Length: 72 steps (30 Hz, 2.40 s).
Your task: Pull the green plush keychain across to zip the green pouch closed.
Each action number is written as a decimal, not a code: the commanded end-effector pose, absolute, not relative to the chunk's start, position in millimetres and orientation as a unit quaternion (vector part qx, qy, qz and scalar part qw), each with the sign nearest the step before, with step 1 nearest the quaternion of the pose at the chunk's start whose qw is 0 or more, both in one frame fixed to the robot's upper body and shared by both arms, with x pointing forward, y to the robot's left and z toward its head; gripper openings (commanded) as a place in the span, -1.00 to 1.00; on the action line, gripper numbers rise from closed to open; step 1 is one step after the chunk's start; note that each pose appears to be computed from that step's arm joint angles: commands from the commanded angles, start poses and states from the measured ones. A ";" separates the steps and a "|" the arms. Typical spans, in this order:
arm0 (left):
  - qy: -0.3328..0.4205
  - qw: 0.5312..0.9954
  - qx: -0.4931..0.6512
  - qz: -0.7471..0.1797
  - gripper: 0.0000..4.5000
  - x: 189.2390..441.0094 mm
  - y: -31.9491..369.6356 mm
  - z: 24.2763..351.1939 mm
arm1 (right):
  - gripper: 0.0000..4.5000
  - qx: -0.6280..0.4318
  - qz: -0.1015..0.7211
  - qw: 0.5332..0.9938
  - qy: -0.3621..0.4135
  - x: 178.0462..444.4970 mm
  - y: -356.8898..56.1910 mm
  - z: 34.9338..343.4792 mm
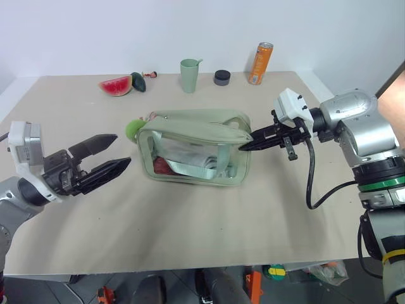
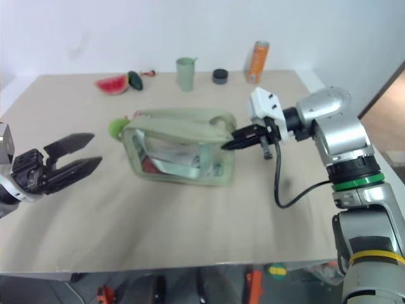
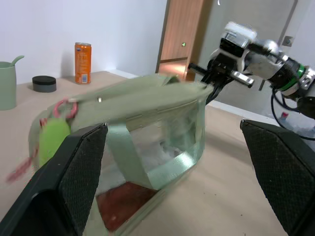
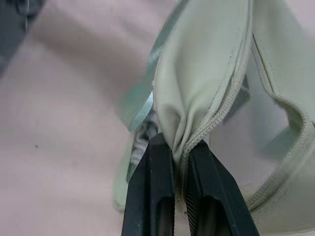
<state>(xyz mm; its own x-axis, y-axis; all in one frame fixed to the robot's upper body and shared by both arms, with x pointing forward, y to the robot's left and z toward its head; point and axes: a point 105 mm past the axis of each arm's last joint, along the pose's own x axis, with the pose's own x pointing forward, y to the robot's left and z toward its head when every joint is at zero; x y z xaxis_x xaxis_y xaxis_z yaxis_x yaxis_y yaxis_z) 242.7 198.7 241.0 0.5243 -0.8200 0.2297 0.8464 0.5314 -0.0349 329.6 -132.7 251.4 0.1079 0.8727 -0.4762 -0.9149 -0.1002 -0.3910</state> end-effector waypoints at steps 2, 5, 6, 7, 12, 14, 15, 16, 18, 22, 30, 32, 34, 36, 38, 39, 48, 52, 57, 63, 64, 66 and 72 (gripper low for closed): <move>-0.109 0.871 -0.071 -0.475 1.00 248.7 204.9 249.4 | -0.51 -0.303 0.662 0.685 -0.004 314.2 -139.5 273.6; -0.111 0.865 -0.070 -0.485 1.00 249.8 200.5 251.7 | -0.17 -0.323 0.662 0.676 0.013 309.3 -142.0 259.9; -0.112 0.863 -0.070 -0.487 1.00 250.0 199.7 252.2 | 0.06 -0.330 0.663 0.672 0.018 308.0 -142.7 254.8; -0.112 0.863 -0.070 -0.488 1.00 250.3 199.1 252.5 | 0.21 -0.332 0.664 0.670 0.021 307.2 -142.0 250.9; -0.111 0.862 -0.070 -0.490 1.00 250.5 198.3 252.8 | 0.99 -0.333 0.682 0.651 0.009 299.4 -131.3 247.5; -0.110 0.861 -0.070 -0.491 1.00 250.1 198.3 252.8 | 0.99 -0.352 0.679 0.645 0.014 300.8 -131.2 241.7; -0.111 0.861 -0.070 -0.491 1.00 249.9 198.1 253.0 | 0.99 -0.366 0.673 0.642 0.016 303.1 -132.5 238.3; -0.111 0.861 -0.070 -0.491 1.00 249.7 198.0 253.1 | 0.99 -0.376 0.669 0.641 0.016 305.1 -133.3 236.5; -0.112 0.861 -0.071 -0.491 1.00 249.0 197.7 253.3 | 0.99 -0.367 0.660 0.656 -0.002 309.8 -130.9 246.4; -0.113 0.862 -0.074 -0.489 1.00 246.1 198.6 252.3 | 0.99 -0.319 0.651 0.687 -0.052 311.2 -132.3 285.1; -0.112 0.859 -0.079 -0.494 1.00 247.7 196.3 249.8 | 0.99 -0.227 0.661 0.715 -0.025 286.1 -158.1 291.2; -0.109 0.855 -0.077 -0.501 1.00 247.8 193.1 248.9 | 0.99 -0.228 0.649 0.725 -0.002 279.9 -166.2 283.1; -0.107 0.852 -0.076 -0.507 1.00 248.2 191.1 248.5 | 0.99 -0.240 0.635 0.734 0.023 272.7 -174.6 273.9; -0.108 0.850 -0.075 -0.511 1.00 249.3 190.0 249.1 | 0.99 -0.249 0.623 0.741 0.042 264.7 -180.1 267.6; -0.108 0.847 -0.076 -0.515 1.00 250.4 189.0 249.6 | 0.99 -0.254 0.615 0.745 0.051 258.9 -181.2 263.5; -0.108 0.846 -0.076 -0.517 1.00 251.3 188.2 249.6 | 0.99 -0.256 0.614 0.745 0.053 256.8 -180.4 261.0; -0.111 0.838 -0.075 -0.529 1.00 257.0 182.9 250.6 | 0.99 -0.254 0.600 0.757 0.050 263.4 -170.1 245.5; -0.113 0.835 -0.074 -0.533 1.00 253.5 181.6 252.5 | 0.99 -0.257 0.590 0.764 0.049 274.9 -168.3 238.4; -0.118 0.832 -0.073 -0.537 1.00 249.6 178.8 254.6 | 0.99 -0.259 0.582 0.769 0.045 286.2 -168.6 236.5; -0.118 0.835 -0.073 -0.532 1.00 248.0 178.4 252.6 | 0.32 -0.262 0.587 0.765 0.040 289.8 -166.0 235.4; -0.118 0.836 -0.074 -0.531 1.00 247.9 178.8 252.3 | 0.16 -0.263 0.587 0.764 0.041 290.2 -165.5 234.8; -0.119 0.838 -0.074 -0.528 1.00 248.0 179.6 252.0 | -0.16 -0.268 0.588 0.762 0.044 290.9 -165.7 233.0; -0.123 0.840 -0.077 -0.523 1.00 248.7 180.4 252.1 | -0.99 -0.273 0.590 0.759 0.046 292.1 -166.4 231.6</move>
